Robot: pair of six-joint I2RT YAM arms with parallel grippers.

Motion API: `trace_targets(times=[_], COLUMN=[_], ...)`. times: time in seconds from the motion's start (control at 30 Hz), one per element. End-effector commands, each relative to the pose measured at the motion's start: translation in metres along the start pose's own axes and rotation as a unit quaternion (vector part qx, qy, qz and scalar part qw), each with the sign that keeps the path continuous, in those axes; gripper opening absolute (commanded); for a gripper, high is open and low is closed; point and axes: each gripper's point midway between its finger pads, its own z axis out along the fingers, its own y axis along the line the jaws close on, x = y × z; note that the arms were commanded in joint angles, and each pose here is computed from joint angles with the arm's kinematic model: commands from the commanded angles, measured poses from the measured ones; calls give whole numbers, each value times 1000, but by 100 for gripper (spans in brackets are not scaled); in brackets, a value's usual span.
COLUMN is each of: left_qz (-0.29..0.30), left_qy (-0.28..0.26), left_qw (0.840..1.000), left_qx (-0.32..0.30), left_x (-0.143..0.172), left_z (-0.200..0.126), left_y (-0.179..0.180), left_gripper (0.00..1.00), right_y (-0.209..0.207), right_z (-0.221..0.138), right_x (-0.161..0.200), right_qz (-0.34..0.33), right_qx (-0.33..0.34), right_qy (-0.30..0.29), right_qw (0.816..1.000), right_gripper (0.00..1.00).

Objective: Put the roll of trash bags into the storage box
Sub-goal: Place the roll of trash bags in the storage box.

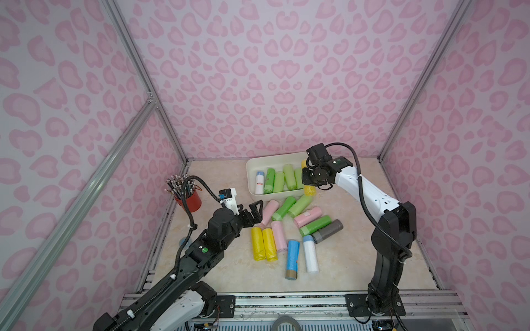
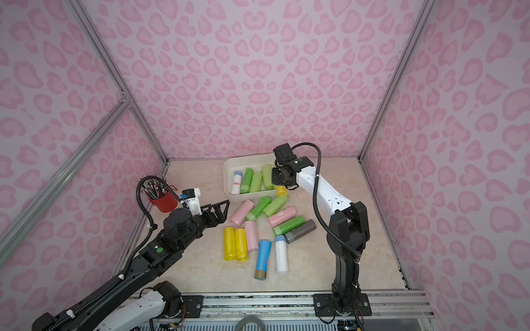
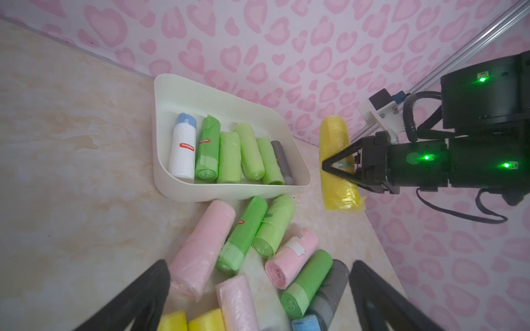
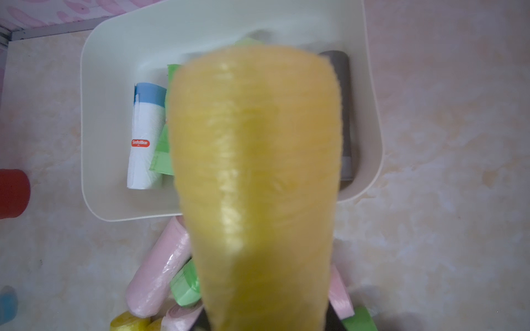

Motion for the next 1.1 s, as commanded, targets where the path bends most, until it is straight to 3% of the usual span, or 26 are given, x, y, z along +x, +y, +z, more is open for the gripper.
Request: trace_targets(times=[0.0, 0.4, 0.83, 1.07], left_qz=[-2, -12, -10, -1], left_qy=[-26, -7, 15, 16], left_qw=[999, 996, 994, 993], left_qx=[-24, -83, -108, -115], left_x=[-14, 3, -1, -4], left_z=[3, 31, 54, 61], left_y=[7, 33, 32, 31], left_gripper=[100, 100, 100, 100], right_y=[-20, -48, -53, -66], right_z=[18, 87, 146, 166], right_x=[-8, -36, -50, -47], right_qz=[-40, -49, -40, -37], right_qx=[54, 58, 50, 74], right_qy=[6, 23, 23, 25], right_qw=[998, 997, 998, 996], right_gripper=[28, 28, 27, 34])
